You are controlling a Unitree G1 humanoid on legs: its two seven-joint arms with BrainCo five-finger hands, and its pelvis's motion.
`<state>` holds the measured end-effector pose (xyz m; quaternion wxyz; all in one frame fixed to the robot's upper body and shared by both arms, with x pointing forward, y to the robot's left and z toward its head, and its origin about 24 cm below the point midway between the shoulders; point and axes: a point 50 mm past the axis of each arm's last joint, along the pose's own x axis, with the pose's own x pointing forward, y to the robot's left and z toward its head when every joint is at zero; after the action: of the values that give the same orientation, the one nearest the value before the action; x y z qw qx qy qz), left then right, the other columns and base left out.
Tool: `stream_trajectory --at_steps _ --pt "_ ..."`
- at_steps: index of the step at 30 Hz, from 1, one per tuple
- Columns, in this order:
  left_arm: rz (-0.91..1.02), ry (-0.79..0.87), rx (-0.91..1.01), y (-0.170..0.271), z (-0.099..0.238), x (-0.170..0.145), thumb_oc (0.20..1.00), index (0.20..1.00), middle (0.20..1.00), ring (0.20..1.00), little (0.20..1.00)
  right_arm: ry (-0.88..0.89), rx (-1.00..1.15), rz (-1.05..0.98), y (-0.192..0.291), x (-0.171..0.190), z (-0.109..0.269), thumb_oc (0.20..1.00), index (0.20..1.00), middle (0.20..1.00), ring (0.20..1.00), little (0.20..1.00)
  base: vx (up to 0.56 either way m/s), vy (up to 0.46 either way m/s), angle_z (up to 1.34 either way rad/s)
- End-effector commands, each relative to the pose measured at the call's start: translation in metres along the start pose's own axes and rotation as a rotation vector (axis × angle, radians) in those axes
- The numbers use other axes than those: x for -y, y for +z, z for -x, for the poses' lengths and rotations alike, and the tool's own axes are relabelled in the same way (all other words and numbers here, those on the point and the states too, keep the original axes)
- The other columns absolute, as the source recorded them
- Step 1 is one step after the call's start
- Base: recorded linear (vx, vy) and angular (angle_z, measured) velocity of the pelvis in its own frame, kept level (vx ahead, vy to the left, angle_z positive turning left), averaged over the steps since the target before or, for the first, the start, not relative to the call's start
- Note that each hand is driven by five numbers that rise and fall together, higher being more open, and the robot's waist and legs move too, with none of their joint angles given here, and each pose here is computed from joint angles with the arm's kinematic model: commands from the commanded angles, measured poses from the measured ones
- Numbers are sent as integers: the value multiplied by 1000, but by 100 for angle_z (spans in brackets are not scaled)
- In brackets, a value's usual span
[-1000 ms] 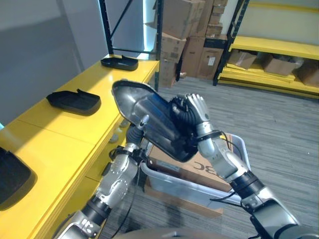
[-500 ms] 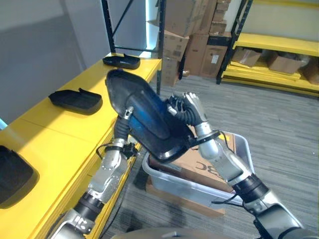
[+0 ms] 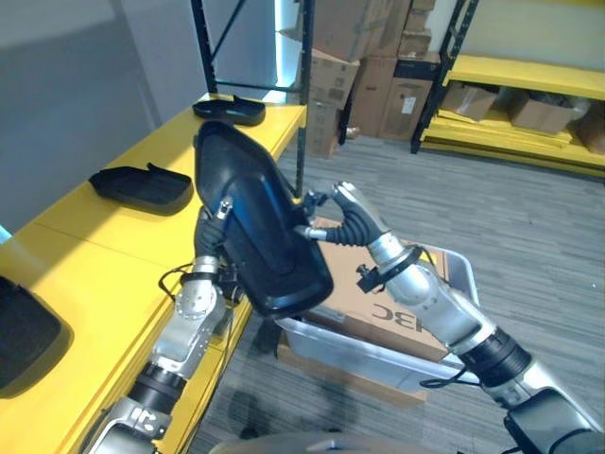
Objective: Move parts from the plastic box to the shelf.
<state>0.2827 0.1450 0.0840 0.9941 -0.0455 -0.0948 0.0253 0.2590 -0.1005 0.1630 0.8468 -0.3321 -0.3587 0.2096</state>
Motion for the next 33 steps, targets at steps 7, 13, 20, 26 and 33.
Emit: stream_trajectory --at_steps 7,13,20,26,33 --pt "-456 44 379 53 -12 -11 200 200 200 200 200 -481 -188 -171 -22 22 47 1000 1000 1000 1000 1000 -77 93 -20" --pt "-497 71 477 70 -13 -14 200 200 200 200 200 -474 -612 -216 -74 -15 116 1000 1000 1000 1000 1000 -89 -31 -11" --pt "-294 -40 599 95 -17 24 200 200 200 200 200 -311 -1181 -284 -114 -91 214 1000 1000 1000 1000 1000 -41 -120 38" --pt "-168 -93 679 114 -6 23 200 200 200 200 200 -71 -1508 -414 -115 -148 262 1000 1000 1000 1000 1000 33 -225 29" --pt "-38 -155 658 116 7 15 200 200 200 200 200 107 -1696 -491 -108 -172 289 1000 1000 1000 1000 1000 -52 -191 43"
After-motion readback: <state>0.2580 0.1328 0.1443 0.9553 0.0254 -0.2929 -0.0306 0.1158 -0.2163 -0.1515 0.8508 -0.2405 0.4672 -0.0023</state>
